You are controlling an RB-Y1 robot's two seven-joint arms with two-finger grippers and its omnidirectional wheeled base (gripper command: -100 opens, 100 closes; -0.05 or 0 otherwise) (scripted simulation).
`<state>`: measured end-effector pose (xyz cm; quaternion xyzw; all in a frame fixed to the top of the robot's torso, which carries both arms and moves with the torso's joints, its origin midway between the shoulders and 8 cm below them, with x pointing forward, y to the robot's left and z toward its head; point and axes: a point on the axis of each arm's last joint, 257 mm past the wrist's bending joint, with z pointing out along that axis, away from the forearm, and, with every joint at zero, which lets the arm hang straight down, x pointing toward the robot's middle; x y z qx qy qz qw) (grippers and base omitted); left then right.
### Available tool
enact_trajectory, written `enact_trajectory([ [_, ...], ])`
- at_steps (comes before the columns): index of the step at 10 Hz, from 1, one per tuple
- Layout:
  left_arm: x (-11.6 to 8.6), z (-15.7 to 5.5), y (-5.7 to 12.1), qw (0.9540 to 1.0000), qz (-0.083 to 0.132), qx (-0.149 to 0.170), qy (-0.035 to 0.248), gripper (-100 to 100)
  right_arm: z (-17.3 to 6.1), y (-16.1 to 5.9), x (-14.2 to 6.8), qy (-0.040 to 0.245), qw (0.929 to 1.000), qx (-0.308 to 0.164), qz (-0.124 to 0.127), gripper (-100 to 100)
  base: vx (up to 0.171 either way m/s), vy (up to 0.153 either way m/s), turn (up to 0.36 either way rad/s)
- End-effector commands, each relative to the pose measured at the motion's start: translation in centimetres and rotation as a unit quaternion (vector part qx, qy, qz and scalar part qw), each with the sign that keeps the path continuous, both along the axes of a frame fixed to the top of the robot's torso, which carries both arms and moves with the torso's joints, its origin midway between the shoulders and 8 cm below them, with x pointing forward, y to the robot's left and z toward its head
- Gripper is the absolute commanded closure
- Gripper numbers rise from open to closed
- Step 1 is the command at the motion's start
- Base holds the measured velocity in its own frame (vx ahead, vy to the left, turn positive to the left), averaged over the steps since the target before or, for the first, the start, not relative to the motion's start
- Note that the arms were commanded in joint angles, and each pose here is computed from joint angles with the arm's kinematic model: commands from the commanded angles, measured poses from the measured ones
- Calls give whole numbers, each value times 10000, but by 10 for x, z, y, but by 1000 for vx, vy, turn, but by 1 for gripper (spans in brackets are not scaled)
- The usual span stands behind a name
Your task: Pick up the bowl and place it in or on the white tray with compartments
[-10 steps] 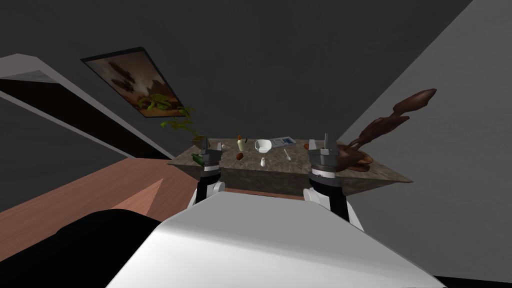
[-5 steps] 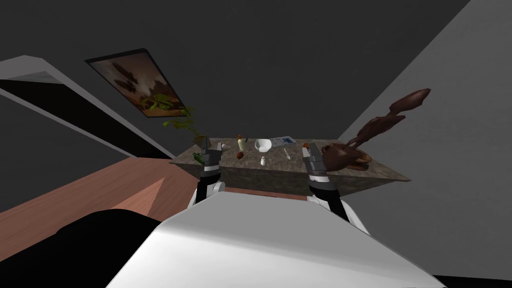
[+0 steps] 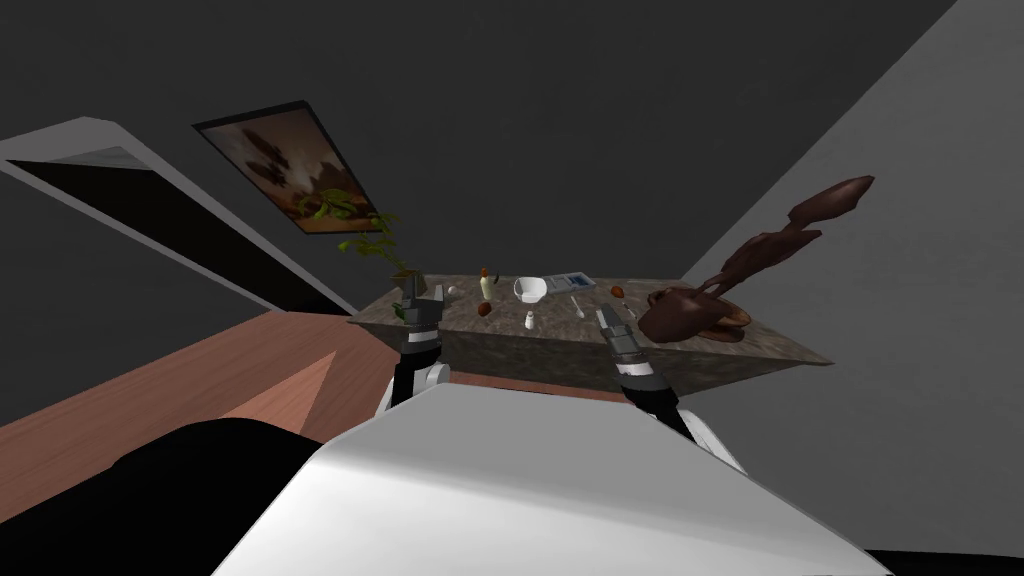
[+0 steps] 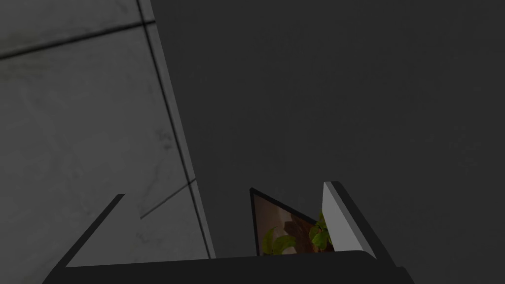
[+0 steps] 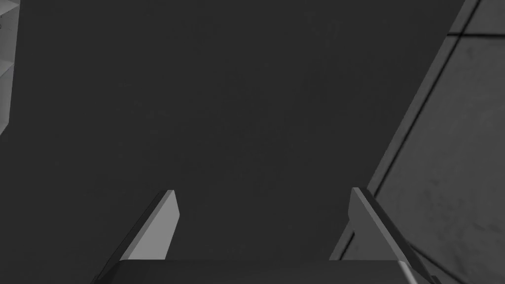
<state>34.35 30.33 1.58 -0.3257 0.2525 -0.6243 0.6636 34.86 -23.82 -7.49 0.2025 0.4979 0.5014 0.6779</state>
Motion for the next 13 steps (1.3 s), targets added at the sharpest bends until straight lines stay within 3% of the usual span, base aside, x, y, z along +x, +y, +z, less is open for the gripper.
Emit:
enact_trajectory([
  [1,0,0,0,10000,0,0,0,0,-36,2,-3,376,9985,-398,65,-100,-62,47,103],
  [2,0,0,0,10000,0,0,0,0,-60,1,-6,627,9957,-666,113,-100,-80,68,115],
  [3,0,0,0,10000,0,0,0,0,-62,1,-6,656,9950,-734,152,-100,-52,50,22],
  [5,0,0,0,10000,0,0,0,0,-114,-4,-18,1191,9839,-1309,269,-100,-55,64,101],
  [6,0,0,0,10000,0,0,0,0,-118,-6,-19,1231,9821,-1393,313,-100,-63,56,46],
  [7,0,0,0,10000,0,0,0,0,-144,-11,-27,1500,9737,-1673,367,-100,-56,69,93],
  [8,0,0,0,10000,0,0,0,0,-147,-12,-28,1527,9718,-1749,408,-100,-41,50,39],
  [9,0,0,0,10000,0,0,0,0,-175,-20,-38,1813,9609,-2042,462,-100,-44,50,101],
  [10,0,0,0,10000,0,0,0,0,-175,-21,-38,1825,9586,-2124,510,-100,-43,38,45],
  [11,0,0,0,10000,0,0,0,0,-201,-31,-50,2084,9451,-2445,590,-100,-47,54,121],
  [12,0,0,0,10000,0,0,0,0,-204,-34,-51,2122,9422,-2516,619,-100,-37,40,52],
  [13,0,0,0,10000,0,0,0,0,-224,-43,-63,2329,9280,-2822,706,-100,-36,57,131],
])
